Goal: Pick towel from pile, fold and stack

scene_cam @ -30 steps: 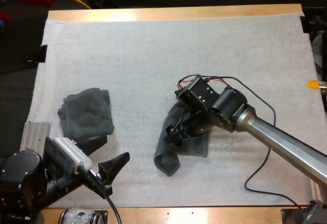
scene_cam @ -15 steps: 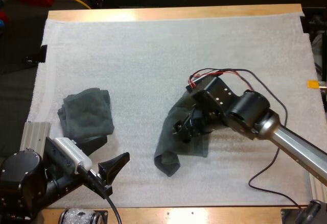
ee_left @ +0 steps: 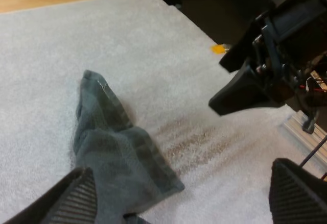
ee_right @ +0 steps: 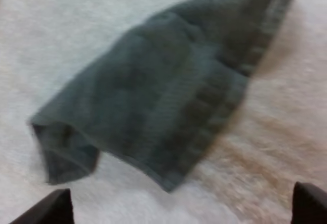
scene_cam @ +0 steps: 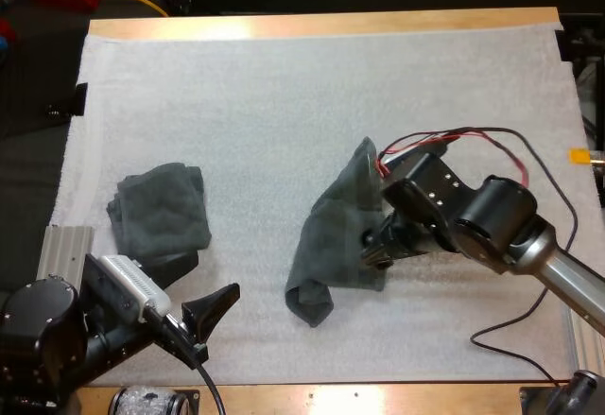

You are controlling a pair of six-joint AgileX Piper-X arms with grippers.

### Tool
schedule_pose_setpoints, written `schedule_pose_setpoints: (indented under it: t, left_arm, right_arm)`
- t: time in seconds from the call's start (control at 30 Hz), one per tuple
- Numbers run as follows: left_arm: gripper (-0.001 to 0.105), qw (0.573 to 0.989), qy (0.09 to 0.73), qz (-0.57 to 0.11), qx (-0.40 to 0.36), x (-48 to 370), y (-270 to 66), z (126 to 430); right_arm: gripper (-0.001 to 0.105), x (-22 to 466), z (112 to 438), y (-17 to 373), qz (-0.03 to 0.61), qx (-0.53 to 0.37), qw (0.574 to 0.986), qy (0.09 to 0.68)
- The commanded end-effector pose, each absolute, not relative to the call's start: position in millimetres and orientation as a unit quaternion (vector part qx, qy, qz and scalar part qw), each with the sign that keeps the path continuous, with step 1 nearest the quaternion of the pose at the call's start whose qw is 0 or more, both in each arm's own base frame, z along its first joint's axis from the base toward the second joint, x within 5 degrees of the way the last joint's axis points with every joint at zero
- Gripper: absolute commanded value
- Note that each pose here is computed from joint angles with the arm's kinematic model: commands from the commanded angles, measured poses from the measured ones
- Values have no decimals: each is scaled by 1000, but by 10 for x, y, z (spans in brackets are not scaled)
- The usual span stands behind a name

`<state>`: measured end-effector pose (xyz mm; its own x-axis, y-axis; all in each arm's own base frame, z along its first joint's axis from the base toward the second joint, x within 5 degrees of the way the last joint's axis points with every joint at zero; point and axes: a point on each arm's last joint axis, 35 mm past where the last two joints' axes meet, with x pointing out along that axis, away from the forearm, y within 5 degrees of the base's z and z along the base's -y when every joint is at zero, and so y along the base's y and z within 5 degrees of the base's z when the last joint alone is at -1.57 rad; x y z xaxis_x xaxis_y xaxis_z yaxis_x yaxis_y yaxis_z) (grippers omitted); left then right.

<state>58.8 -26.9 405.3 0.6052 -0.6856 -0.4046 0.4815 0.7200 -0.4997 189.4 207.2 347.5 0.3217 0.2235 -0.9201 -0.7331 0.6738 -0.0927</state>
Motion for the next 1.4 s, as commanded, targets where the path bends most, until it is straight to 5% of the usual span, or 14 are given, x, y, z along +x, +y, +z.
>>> schedule_pose_setpoints:
  t: [0.0, 0.47, 0.97, 1.37]
  left_arm:
    - [69, 875, 298, -338, -176, 579, -273, 4065]
    - [69, 871, 311, -335, -180, 563, -272, 4041]
    - [69, 870, 313, -335, -181, 560, -272, 4036]
    - [69, 870, 313, -335, -181, 560, -272, 4036]
  right_arm:
    - [81, 1857, 3498, 2021, 299, -266, 773, 493]
    - [81, 1775, 2777, 1931, 250, -194, 781, 538]
    - [81, 2004, 2207, 1690, 264, 90, 757, 591]
    - [81, 1864, 1701, 1612, 264, 232, 730, 586]
